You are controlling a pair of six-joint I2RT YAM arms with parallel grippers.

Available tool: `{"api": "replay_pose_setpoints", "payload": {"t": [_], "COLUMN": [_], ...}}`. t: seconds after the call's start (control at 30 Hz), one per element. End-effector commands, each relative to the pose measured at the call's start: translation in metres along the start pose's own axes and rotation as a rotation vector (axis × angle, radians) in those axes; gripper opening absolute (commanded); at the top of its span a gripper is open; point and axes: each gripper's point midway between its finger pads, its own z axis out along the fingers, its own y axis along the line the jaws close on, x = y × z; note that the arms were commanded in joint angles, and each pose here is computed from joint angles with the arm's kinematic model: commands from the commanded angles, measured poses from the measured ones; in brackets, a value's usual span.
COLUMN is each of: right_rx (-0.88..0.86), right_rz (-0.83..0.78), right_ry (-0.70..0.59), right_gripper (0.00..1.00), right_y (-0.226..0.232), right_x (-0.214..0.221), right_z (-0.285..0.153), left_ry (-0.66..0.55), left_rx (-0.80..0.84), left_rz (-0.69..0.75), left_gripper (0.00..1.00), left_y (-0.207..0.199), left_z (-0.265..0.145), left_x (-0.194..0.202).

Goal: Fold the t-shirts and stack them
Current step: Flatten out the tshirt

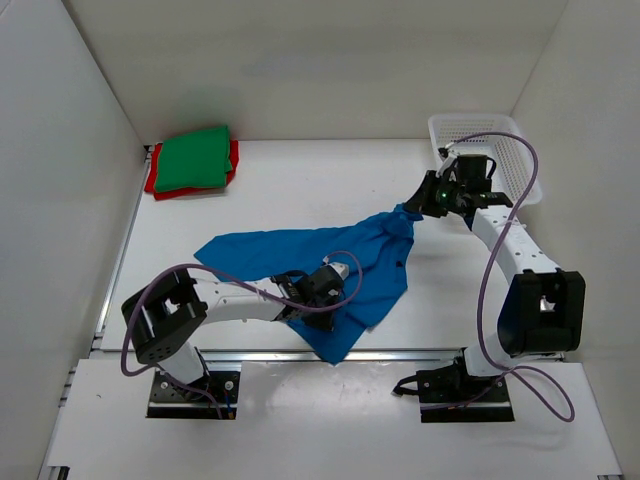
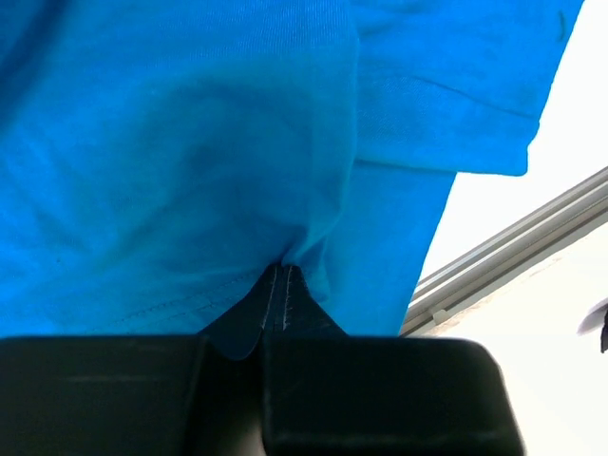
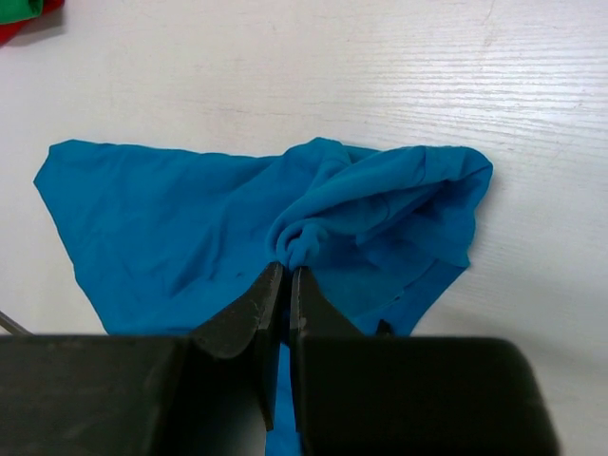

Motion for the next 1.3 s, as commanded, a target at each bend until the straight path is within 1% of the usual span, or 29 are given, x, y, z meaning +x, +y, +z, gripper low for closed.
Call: {"api": "replay_pose_setpoints", "payload": {"t": [0.0,0.03,0.1,0.13,0.17,0.23,0.27,0.3,0.33,0.37,0.4,0.43,0.47,0.5,0.53,0.6,0.63,0.67,0.7,0.77,0.8,0.83,0.9,1.0,1.07,1.17,1.23,1.27], "right_rx": [-0.032,-0.033,-0.036,-0.035,-0.049,-0.063,-0.061,-0.058,-0.058,-0.057,-0.082,-0.077,-0.084,-0.093,-0.078,-0.061,-0.037,-0.012,0.016,-0.030,-0.042,-0.060,-0.093,-0.125,-0.153,-0.170,-0.185,-0.215], "right_rz": [-0.037,-0.043,-0.036,-0.036,-0.050,-0.067,-0.086,-0.103,-0.119,-0.130,-0.134,-0.145,-0.174,-0.191,-0.221,-0.298,-0.326,-0.346,-0.379,-0.417,-0.434,-0.445,-0.440,-0.469,-0.471,-0.434,-0.394,-0.367], "right_ry": [-0.066,-0.068,-0.058,-0.065,-0.074,-0.102,-0.124,-0.174,-0.222,-0.302,-0.334,-0.412,-0.483,-0.527,-0.587,-0.692,-0.753,-0.780,-0.836,-0.903,-0.940,-0.988,-1.046,-1.081,-1.073,-1.032,-0.948,-0.895], "right_gripper": [0.01,0.00,0.00,0.01,0.00,0.00,0.00,0.00,0.00,0.00,0.00,0.00,0.00,0.00,0.00,0.00,0.00,0.00,0.00,0.01,0.00,0.00,0.00,0.00,0.00,0.00,0.00,0.00], "right_y": [0.008,0.009,0.010,0.011,0.017,0.024,0.031,0.036,0.043,0.045,0.054,0.058,0.068,0.076,0.080,0.098,0.106,0.113,0.125,0.156,0.168,0.181,0.198,0.216,0.221,0.211,0.193,0.185], "right_x": [-0.015,-0.016,-0.013,-0.016,-0.017,-0.030,-0.038,-0.053,-0.062,-0.080,-0.086,-0.097,-0.106,-0.112,-0.115,-0.120,-0.121,-0.122,-0.123,-0.117,-0.117,-0.114,-0.115,-0.118,-0.124,-0.142,-0.159,-0.167], "right_z": [-0.013,-0.013,-0.015,-0.015,-0.019,-0.031,-0.041,-0.058,-0.075,-0.102,-0.115,-0.143,-0.172,-0.187,-0.210,-0.253,-0.277,-0.292,-0.314,-0.340,-0.355,-0.373,-0.395,-0.417,-0.416,-0.393,-0.354,-0.333], "left_ry": [0.078,0.062,-0.012,-0.018,-0.075,-0.174,-0.270,-0.303,-0.383,-0.472,-0.563,-0.620,-0.708,-0.798,-0.828,-0.948,-0.941,-0.989,-1.028,-1.059,-1.096,-1.101,-1.135,-1.147,-1.130,-1.066,-1.019,-1.015], "left_rx": [-0.142,-0.136,-0.104,-0.106,-0.112,-0.088,-0.069,-0.103,-0.089,-0.096,-0.101,-0.118,-0.119,-0.101,-0.097,-0.066,-0.068,-0.056,-0.057,-0.061,-0.057,-0.057,-0.036,-0.026,-0.031,-0.087,-0.149,-0.178], "left_rz": [0.023,0.025,0.029,0.041,0.032,0.030,0.021,-0.005,-0.006,-0.023,-0.053,-0.080,-0.085,-0.066,-0.076,-0.054,-0.051,-0.042,-0.035,-0.028,-0.030,-0.027,-0.028,-0.035,-0.032,-0.044,-0.068,-0.072], "left_gripper": [0.00,0.00,0.00,0.00,0.00,0.00,0.00,0.00,0.00,0.00,0.00,0.00,0.00,0.00,0.00,0.00,0.00,0.00,0.00,0.00,0.00,0.00,0.00,0.00,0.00,0.00,0.00,0.00], "left_y": [0.041,0.037,0.025,0.025,0.027,0.020,0.017,0.031,0.028,0.036,0.045,0.057,0.062,0.057,0.061,0.053,0.053,0.049,0.048,0.048,0.046,0.047,0.042,0.041,0.043,0.060,0.078,0.087], "left_z": [0.000,-0.010,-0.033,-0.045,-0.065,-0.103,-0.134,-0.151,-0.185,-0.223,-0.261,-0.284,-0.322,-0.361,-0.378,-0.437,-0.442,-0.467,-0.486,-0.507,-0.523,-0.526,-0.539,-0.538,-0.530,-0.498,-0.470,-0.462], "left_x": [0.026,0.017,-0.018,-0.024,-0.049,-0.086,-0.115,-0.127,-0.147,-0.167,-0.185,-0.196,-0.206,-0.214,-0.215,-0.222,-0.219,-0.217,-0.216,-0.207,-0.203,-0.198,-0.189,-0.187,-0.189,-0.202,-0.209,-0.217]}}
